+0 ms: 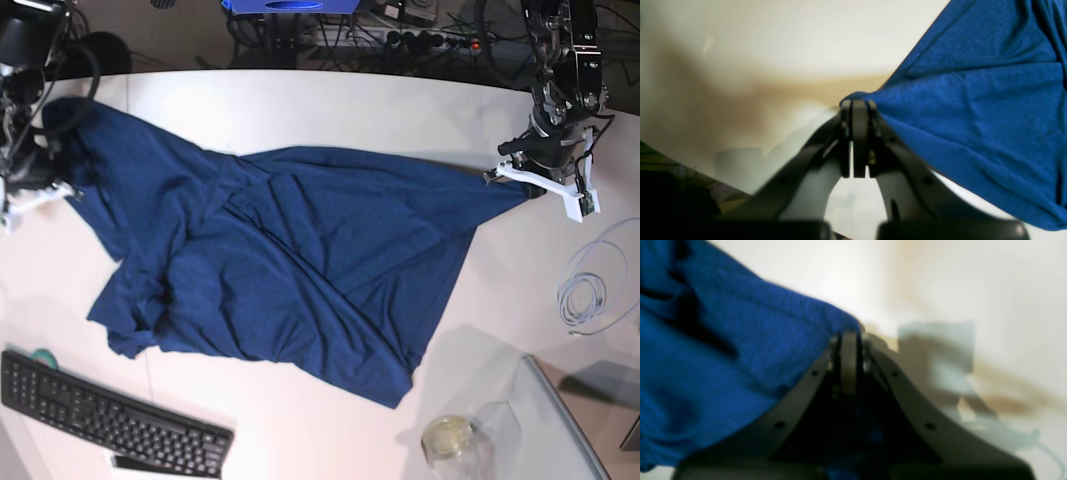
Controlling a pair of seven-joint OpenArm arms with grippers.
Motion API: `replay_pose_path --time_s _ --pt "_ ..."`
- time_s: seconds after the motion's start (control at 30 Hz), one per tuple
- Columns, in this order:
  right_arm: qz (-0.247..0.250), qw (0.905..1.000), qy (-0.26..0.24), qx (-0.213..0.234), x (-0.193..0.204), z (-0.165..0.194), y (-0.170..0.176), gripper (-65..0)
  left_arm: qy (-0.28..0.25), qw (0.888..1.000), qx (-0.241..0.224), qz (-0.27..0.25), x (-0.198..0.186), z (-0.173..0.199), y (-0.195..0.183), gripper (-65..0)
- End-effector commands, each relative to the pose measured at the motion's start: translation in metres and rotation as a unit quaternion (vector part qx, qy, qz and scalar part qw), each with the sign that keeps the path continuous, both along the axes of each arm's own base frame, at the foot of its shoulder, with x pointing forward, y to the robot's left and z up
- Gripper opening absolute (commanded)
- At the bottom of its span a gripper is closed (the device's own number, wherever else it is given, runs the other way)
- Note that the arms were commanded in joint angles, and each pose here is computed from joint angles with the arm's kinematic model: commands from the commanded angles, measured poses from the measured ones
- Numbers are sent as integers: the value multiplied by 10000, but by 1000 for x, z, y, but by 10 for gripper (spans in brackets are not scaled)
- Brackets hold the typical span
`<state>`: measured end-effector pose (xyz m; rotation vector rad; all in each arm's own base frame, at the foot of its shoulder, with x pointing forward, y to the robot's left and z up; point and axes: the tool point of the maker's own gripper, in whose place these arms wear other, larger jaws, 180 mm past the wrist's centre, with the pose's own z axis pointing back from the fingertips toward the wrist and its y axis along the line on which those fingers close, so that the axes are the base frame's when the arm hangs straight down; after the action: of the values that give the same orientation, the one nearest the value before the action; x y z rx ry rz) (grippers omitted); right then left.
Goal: Layout the t-shirt on the table in an organized manner, then fold the t-shirt properly
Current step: 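Release and regrasp the shirt fabric with the right gripper, pulling outward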
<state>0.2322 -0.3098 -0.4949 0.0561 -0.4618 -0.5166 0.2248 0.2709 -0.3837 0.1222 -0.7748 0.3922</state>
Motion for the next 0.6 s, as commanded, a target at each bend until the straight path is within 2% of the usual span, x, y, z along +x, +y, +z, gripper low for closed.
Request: replay_pose_path --time_s 0.0,0.13,0.23,0.4,0.47,0.5,0.57 --pt "-196 9994 -192 -200 2 15 -23 -650 -190 9997 137 -20 7 11 5 -650" --pt "-922 9947 -267 -356 -28 26 -66 -650 -190 9997 137 -20 7 11 5 -650" --pt "-1514 9869 -318 -449 -52 33 -97 -650 -190 9997 137 -20 7 11 5 -650" --pt "-1932 9791 -365 -520 -67 39 -115 -648 -203 9997 134 -30 8 12 4 -650" --pt "-2296 9713 -259 -562 -76 38 -122 -645 -201 9997 131 -36 8 11 3 -650" --pt "-2398 9688 -231 -584 -78 38 -123 -629 -201 9997 131 -36 8 11 3 -650" --pt "-2316 9709 -220 -569 -74 44 -118 -528 -199 9997 128 -43 8 11 3 -650"
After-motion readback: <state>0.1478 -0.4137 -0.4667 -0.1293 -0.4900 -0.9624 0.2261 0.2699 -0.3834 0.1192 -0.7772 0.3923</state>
